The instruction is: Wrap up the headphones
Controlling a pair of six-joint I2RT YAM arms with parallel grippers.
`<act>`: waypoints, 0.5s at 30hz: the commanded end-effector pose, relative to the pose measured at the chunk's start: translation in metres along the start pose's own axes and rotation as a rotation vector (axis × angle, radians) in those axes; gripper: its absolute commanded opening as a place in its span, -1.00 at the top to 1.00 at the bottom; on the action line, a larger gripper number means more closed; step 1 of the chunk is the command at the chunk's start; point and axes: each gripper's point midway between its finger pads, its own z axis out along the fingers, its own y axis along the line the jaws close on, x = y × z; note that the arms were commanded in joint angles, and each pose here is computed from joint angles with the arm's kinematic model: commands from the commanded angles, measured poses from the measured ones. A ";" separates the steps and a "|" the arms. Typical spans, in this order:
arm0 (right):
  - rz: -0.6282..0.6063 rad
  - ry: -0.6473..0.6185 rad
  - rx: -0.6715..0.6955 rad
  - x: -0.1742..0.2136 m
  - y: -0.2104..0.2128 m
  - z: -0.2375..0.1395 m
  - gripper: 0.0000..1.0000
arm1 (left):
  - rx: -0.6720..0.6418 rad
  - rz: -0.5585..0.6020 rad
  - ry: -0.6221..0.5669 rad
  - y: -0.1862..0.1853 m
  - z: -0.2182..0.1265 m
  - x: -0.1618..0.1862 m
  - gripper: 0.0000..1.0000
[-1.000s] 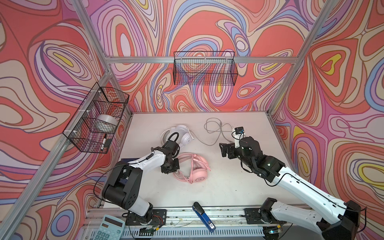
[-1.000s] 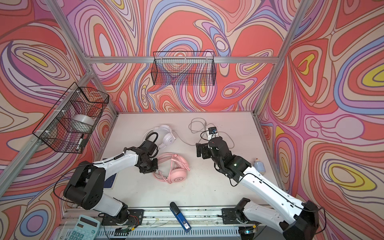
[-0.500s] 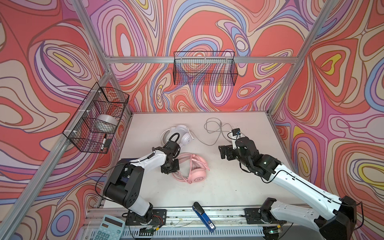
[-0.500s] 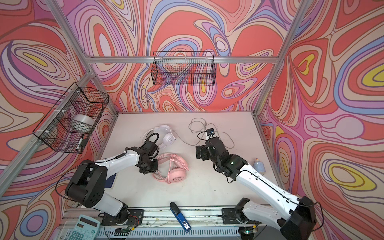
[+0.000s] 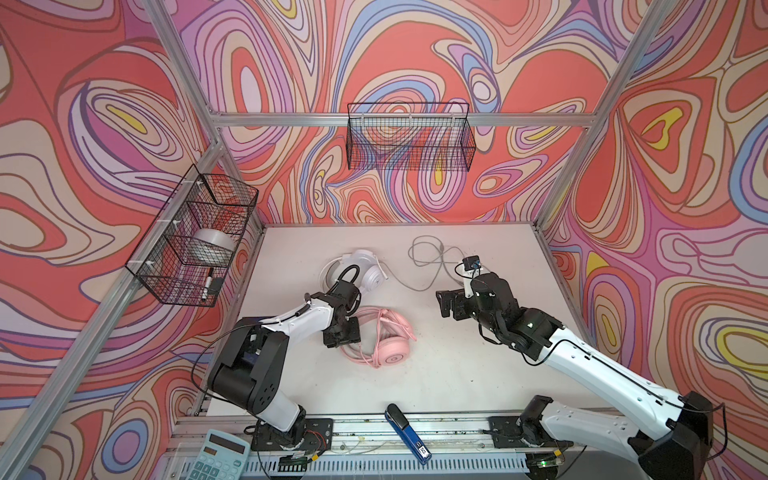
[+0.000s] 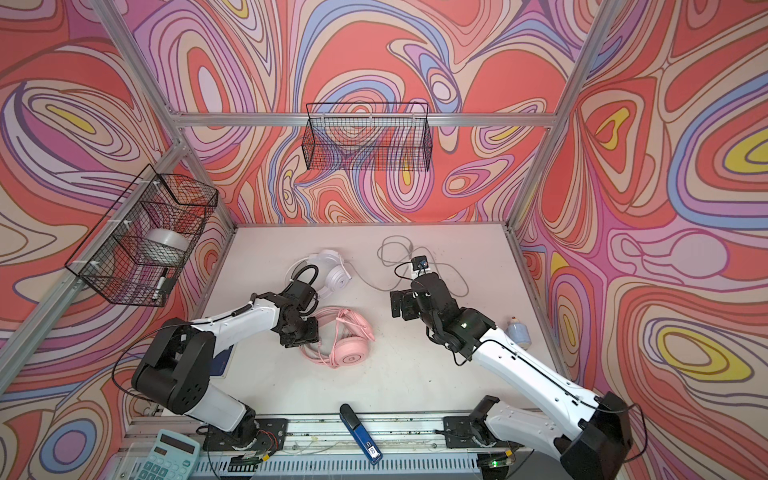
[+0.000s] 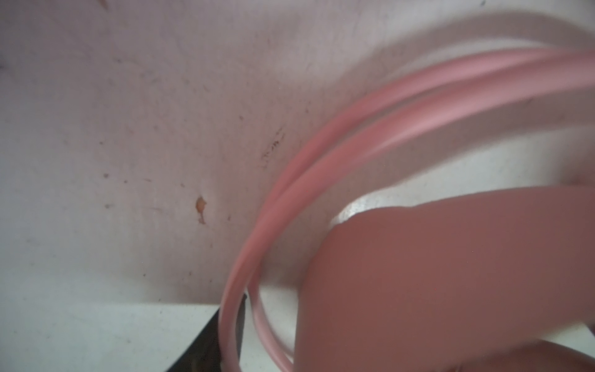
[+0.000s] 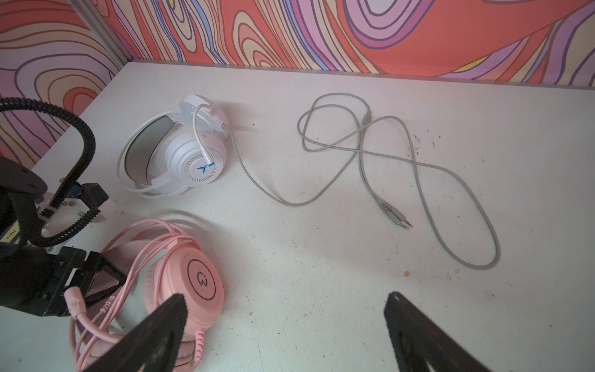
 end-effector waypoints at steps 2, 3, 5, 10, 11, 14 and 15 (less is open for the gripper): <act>0.003 0.000 -0.017 -0.006 0.004 0.002 -0.97 | -0.032 -0.020 0.022 0.003 -0.002 0.002 -0.33; 0.001 0.001 -0.018 -0.006 0.005 0.002 -0.97 | -0.030 -0.021 0.021 0.003 -0.002 0.001 -0.37; -0.003 0.001 -0.019 -0.007 0.005 0.002 -0.97 | -0.035 -0.023 0.027 0.004 -0.002 0.002 -0.45; -0.007 0.010 -0.026 -0.005 0.007 0.003 -0.97 | -0.041 -0.029 0.033 0.003 -0.001 0.002 -0.59; -0.007 0.012 -0.027 -0.005 0.007 0.004 -0.97 | -0.043 -0.030 0.037 0.004 -0.001 0.002 -0.61; -0.008 0.014 -0.031 -0.005 0.008 0.004 -0.97 | -0.058 -0.034 0.046 0.005 0.001 0.002 -0.67; -0.008 0.015 -0.033 -0.005 0.008 0.004 -0.97 | -0.065 -0.033 0.049 0.005 0.001 0.001 -0.69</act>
